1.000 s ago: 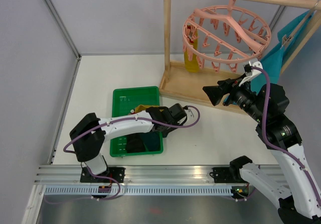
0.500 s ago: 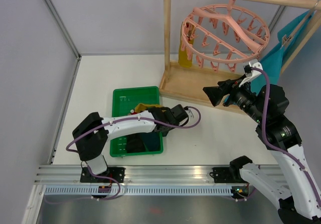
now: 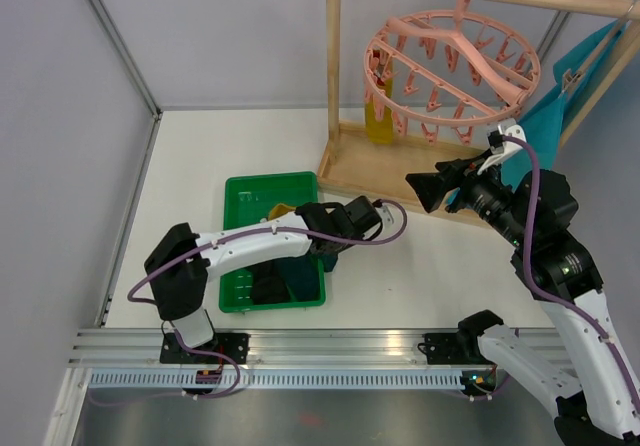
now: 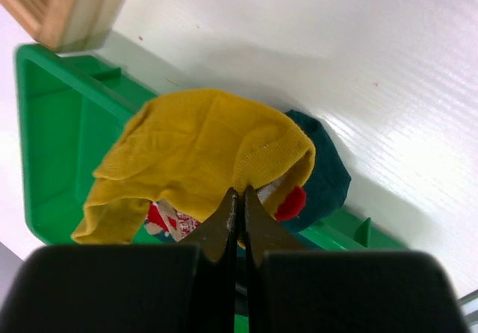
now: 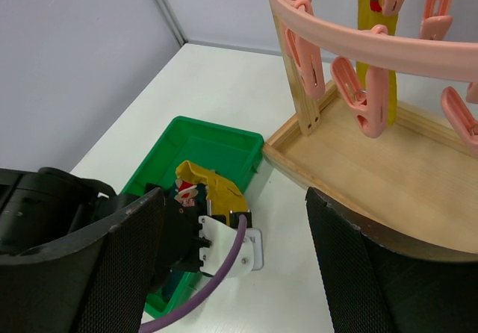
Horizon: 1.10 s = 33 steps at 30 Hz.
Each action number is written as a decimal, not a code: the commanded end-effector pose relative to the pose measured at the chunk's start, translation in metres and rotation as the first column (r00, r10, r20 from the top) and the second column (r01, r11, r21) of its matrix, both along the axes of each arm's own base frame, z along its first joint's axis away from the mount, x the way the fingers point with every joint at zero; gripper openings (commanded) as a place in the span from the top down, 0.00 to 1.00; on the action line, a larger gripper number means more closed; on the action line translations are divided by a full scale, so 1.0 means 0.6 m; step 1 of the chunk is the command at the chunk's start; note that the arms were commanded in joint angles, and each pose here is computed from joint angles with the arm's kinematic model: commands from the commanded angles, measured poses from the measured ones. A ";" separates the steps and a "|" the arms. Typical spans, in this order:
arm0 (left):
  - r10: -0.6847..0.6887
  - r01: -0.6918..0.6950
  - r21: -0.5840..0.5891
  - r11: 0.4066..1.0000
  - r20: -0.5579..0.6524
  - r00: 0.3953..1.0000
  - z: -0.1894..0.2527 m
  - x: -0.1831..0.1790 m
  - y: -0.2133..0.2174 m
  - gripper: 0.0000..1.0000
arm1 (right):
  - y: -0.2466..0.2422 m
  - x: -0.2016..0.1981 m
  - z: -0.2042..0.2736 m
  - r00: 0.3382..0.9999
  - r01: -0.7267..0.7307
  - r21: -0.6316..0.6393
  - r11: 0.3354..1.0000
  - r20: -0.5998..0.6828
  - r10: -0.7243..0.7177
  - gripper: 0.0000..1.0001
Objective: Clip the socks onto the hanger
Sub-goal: Pick up the sock from the bin.
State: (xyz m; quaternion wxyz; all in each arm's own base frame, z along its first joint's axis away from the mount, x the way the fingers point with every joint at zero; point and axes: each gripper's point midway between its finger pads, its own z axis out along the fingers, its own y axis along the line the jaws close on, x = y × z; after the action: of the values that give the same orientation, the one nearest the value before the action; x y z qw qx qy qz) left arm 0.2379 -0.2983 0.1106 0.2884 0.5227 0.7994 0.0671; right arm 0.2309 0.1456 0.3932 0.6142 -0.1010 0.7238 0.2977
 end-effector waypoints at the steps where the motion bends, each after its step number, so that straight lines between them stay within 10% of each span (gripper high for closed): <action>1: -0.003 0.008 -0.113 0.994 0.047 0.999 0.092 0.011 -0.025 0.98 | -0.010 0.004 0.012 0.999 0.033 -0.010 0.999 0.036 -0.033 0.17; 15: -0.036 0.042 -0.520 0.853 0.022 0.999 0.340 0.035 -0.095 0.98 | -0.058 0.025 0.096 0.976 0.212 -0.008 0.977 0.058 -0.211 0.17; 33: 0.002 -0.084 -0.659 0.747 -0.125 0.992 0.354 0.082 -0.130 0.98 | -0.075 0.066 0.059 0.952 0.304 -0.094 0.948 0.009 -0.305 0.26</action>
State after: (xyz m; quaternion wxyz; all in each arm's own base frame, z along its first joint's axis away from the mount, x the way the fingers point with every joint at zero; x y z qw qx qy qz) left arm 0.2883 -0.3755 0.3096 0.4017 0.3956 0.7992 -0.2083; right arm 0.2672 0.1072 0.4414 0.6492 -0.0273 0.7369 0.1865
